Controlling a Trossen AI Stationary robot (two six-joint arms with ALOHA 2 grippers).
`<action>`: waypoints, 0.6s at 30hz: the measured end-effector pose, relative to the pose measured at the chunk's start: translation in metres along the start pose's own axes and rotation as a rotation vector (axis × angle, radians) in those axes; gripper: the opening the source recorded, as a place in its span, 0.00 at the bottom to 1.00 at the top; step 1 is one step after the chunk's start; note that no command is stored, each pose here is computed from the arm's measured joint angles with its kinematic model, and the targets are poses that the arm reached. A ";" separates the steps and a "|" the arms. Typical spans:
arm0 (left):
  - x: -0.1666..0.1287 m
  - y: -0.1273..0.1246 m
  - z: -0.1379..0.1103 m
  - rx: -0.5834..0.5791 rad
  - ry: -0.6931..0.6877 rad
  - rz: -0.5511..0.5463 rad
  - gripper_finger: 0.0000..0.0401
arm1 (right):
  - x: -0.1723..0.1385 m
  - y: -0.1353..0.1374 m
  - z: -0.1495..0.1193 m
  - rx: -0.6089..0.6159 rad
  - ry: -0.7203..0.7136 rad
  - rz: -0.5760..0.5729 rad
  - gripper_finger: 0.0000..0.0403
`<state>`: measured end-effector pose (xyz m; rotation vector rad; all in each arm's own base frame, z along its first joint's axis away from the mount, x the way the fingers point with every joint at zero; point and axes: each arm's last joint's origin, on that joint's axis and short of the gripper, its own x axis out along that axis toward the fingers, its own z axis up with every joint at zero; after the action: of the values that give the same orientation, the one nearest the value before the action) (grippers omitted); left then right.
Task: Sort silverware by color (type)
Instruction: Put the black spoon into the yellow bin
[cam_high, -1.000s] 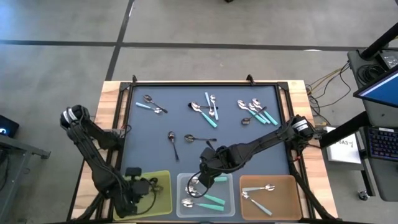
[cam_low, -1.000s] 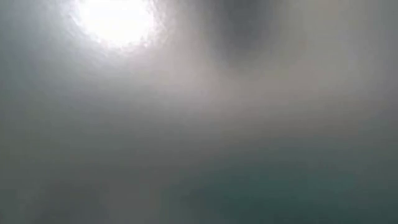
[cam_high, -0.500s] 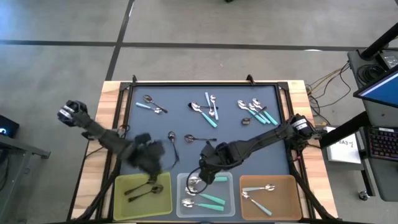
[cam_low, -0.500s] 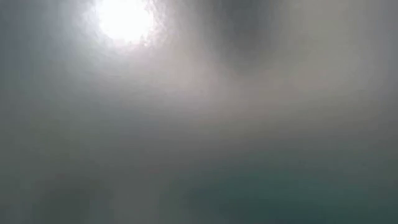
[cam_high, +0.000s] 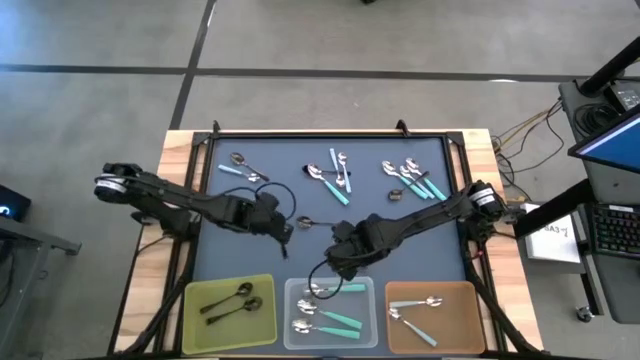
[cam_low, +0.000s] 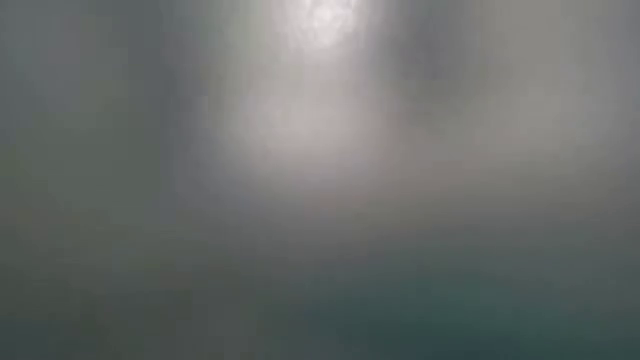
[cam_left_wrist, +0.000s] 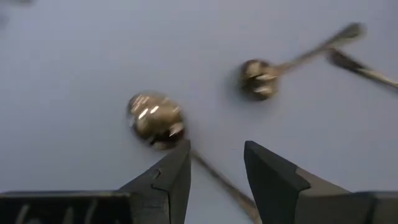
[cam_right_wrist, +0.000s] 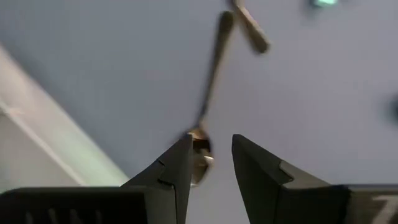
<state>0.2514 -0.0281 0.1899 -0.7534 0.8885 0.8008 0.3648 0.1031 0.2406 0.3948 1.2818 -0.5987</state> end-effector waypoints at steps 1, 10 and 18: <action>0.003 0.003 -0.003 -0.030 0.010 0.012 0.32 | 0.000 -0.002 0.001 -0.007 0.005 -0.012 0.26; 0.016 0.011 -0.011 -0.177 0.028 -0.029 0.32 | 0.001 -0.016 0.013 -0.101 0.000 -0.048 0.26; 0.023 0.020 -0.016 -0.290 0.033 -0.002 0.32 | 0.005 -0.027 0.027 -0.144 -0.013 -0.077 0.26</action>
<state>0.2377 -0.0252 0.1581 -1.0233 0.8090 0.9290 0.3693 0.0650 0.2436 0.2232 1.3232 -0.5690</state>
